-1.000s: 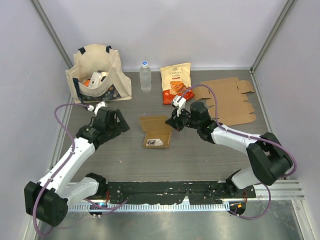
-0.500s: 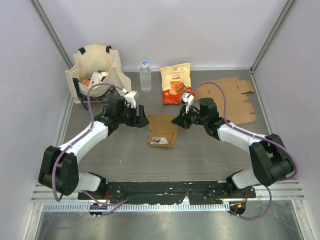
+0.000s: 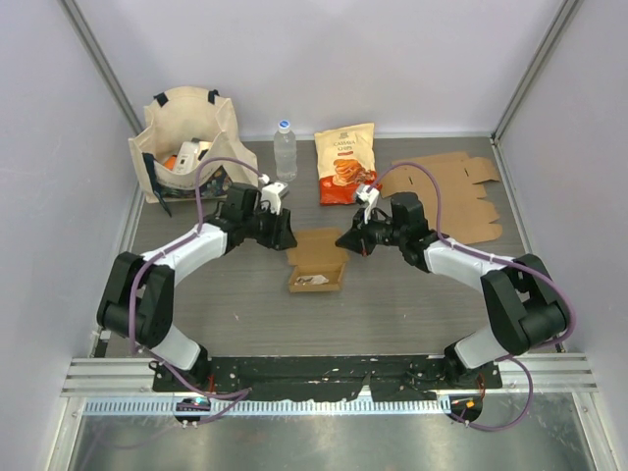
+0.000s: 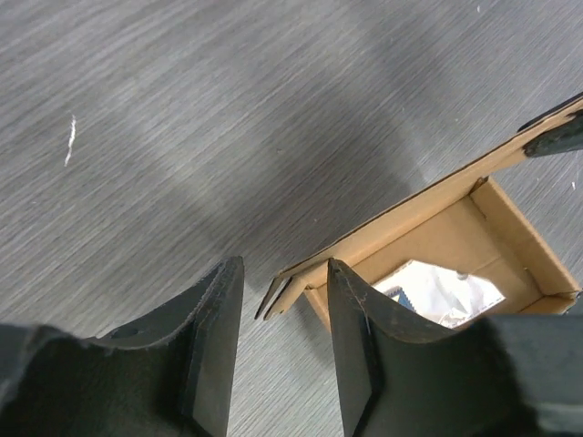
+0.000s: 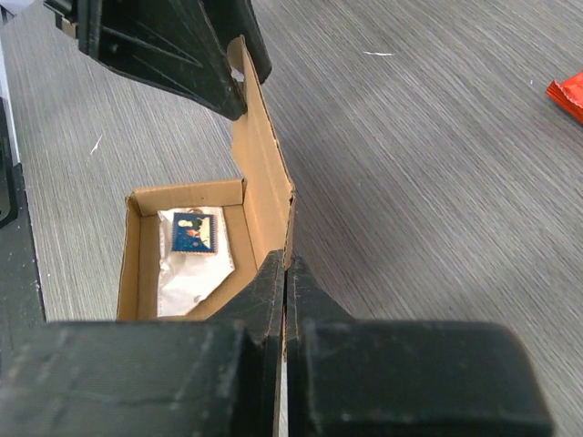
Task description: Fold the paper box
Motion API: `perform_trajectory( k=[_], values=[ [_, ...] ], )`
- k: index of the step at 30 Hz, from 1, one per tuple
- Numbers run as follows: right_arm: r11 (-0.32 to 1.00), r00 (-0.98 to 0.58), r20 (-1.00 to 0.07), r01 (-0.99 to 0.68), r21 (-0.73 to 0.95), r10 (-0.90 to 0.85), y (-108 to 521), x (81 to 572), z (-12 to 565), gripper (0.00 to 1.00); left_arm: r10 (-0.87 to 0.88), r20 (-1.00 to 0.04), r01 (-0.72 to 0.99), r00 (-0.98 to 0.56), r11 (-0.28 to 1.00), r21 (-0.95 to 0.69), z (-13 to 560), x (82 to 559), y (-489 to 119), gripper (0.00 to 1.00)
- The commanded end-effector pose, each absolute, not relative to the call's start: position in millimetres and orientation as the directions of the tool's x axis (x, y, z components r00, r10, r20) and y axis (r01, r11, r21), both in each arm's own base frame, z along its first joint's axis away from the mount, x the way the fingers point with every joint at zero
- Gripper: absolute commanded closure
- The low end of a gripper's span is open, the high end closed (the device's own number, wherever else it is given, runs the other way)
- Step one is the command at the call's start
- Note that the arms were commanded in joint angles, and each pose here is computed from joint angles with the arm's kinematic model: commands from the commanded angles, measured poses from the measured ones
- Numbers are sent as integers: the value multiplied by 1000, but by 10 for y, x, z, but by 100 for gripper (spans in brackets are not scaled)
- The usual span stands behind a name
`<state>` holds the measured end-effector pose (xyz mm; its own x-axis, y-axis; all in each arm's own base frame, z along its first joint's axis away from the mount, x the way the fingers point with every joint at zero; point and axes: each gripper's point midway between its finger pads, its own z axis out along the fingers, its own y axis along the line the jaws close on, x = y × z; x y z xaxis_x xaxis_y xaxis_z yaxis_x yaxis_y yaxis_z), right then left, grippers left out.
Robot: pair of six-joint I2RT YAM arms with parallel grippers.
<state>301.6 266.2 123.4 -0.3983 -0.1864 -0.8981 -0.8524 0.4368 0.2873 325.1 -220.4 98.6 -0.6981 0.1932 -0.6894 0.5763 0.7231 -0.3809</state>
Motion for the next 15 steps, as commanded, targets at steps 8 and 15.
perform_trajectory(
  k=[8, 15],
  values=[
    [452, -313, -940, -864, 222, -137, 2683, 3178, 1506, 99, 224, -729, 649, -647, 664, -371, 1072, 3118, -2264, 58],
    [477, -302, -944, -854, 207, -132, 2644, 3190, 1519, 99, 245, -711, 643, -659, 675, -363, 1050, 3066, -2277, 66]
  ],
)
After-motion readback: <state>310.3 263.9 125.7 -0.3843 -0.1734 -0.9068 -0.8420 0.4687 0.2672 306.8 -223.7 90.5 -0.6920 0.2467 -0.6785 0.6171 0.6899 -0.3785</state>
